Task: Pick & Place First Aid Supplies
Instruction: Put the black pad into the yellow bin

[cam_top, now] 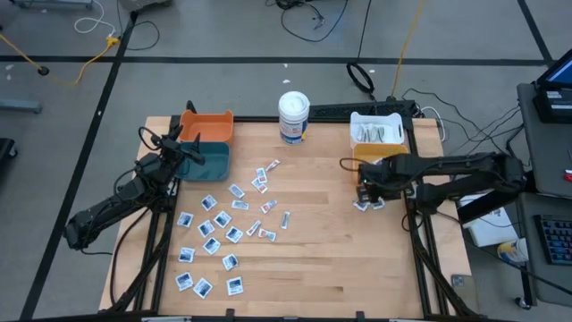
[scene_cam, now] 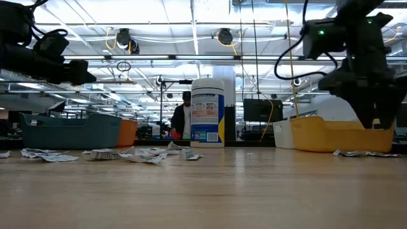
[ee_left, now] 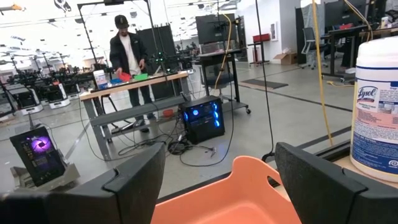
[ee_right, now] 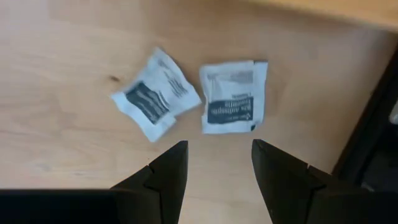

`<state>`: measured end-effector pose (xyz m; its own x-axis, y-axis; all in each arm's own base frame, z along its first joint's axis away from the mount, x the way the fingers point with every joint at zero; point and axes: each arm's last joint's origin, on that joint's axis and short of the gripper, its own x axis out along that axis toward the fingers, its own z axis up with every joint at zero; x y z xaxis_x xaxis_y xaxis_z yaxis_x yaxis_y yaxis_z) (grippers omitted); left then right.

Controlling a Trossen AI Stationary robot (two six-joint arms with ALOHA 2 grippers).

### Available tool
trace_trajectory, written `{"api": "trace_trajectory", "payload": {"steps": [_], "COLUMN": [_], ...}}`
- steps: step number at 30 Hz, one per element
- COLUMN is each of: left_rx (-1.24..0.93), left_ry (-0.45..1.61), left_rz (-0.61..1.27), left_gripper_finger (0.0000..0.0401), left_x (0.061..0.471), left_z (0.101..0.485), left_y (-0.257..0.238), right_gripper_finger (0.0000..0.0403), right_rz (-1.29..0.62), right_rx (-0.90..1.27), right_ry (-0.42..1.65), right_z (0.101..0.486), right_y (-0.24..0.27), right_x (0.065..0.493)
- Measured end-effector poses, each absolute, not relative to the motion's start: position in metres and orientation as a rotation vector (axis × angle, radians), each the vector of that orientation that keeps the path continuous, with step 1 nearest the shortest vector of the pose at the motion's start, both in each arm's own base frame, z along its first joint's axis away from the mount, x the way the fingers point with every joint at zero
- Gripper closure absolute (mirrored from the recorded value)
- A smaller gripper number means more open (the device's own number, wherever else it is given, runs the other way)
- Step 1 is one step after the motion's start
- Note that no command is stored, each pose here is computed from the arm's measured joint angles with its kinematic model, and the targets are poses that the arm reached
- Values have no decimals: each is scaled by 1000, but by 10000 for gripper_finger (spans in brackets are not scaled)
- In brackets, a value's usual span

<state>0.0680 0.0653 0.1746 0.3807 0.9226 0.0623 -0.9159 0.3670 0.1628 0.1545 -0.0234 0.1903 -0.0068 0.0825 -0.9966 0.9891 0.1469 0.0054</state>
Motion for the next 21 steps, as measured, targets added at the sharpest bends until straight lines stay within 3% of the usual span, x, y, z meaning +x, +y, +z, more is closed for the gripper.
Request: {"api": "trace_trajectory", "payload": {"steps": [17,21], "left_rx": [181,181], "left_ry": [42,42], "left_rz": [1182,1182], "left_gripper_finger": [93,93], "left_x": [68,68], "left_z": [175,175], "left_y": [65,65], "right_gripper_finger": [233,260], "right_rz": [-1040,-1059], "right_rx": [1063,1032], "right_ry": [1383,1366], "right_z": [136,136], "right_y": [-13,-14], "right_x": [139,139]}}
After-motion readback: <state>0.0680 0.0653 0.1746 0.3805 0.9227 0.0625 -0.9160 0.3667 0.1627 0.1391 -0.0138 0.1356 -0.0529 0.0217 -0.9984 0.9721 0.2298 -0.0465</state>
